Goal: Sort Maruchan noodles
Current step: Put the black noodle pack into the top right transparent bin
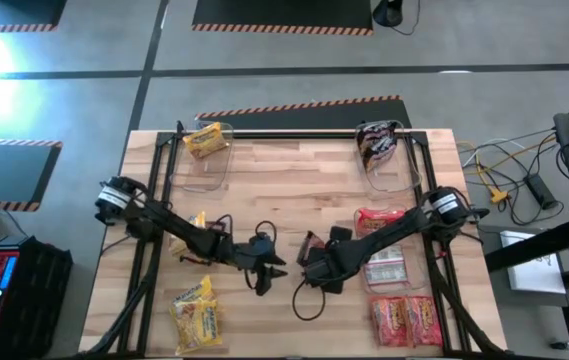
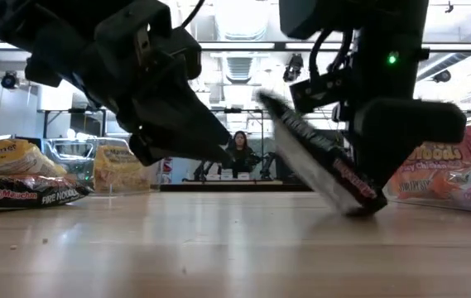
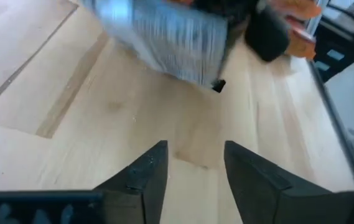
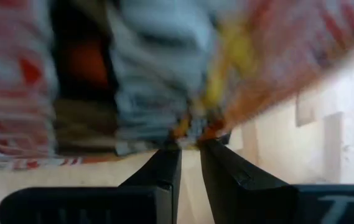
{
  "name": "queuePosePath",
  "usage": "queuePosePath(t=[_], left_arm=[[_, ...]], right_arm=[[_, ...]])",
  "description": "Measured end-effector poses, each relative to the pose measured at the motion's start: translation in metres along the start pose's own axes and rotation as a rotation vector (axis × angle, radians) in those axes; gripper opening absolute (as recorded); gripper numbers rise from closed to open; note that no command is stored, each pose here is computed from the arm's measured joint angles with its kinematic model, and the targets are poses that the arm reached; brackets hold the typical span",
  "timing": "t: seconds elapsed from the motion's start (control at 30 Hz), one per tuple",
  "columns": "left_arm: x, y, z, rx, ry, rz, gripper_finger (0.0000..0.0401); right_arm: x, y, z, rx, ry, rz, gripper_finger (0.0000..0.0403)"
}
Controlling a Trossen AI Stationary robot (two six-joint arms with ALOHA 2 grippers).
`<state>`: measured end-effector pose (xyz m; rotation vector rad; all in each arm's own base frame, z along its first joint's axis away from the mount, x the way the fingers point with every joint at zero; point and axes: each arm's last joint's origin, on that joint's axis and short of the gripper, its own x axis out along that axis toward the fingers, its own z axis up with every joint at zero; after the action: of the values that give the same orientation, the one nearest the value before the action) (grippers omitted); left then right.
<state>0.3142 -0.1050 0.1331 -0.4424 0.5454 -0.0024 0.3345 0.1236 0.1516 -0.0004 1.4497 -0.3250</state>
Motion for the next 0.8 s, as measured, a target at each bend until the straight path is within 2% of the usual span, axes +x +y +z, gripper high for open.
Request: queuePosePath(t=[0.2, 0.4, 0.5, 0.8], left_arm=[[-0.022, 0.007, 0.002, -0.120, -0.083, 0.052, 0.0152], [-0.031, 0.016, -0.011, -0.287, -0.215, -0.070, 0.0159], [-0.028, 0.022, -0.023, -0.349, -0.241, -0.092, 0.0160], [-0.036, 0.031, -0.038, -0.399, -0.286, -0.049, 0.0160]], right_arm=[[0.008, 0.003, 0.001, 0.013, -0.048, 0.025, 0.0047], [0.008, 0.005, 0.011, 0.017, -0.164, 0.043, 0.0047], [0.009, 0.004, 0.020, 0.051, -0.223, 0.080, 0.0047], [0.022, -0.011, 0.032, 0.173, -0.302, 0.116, 0.0047]])
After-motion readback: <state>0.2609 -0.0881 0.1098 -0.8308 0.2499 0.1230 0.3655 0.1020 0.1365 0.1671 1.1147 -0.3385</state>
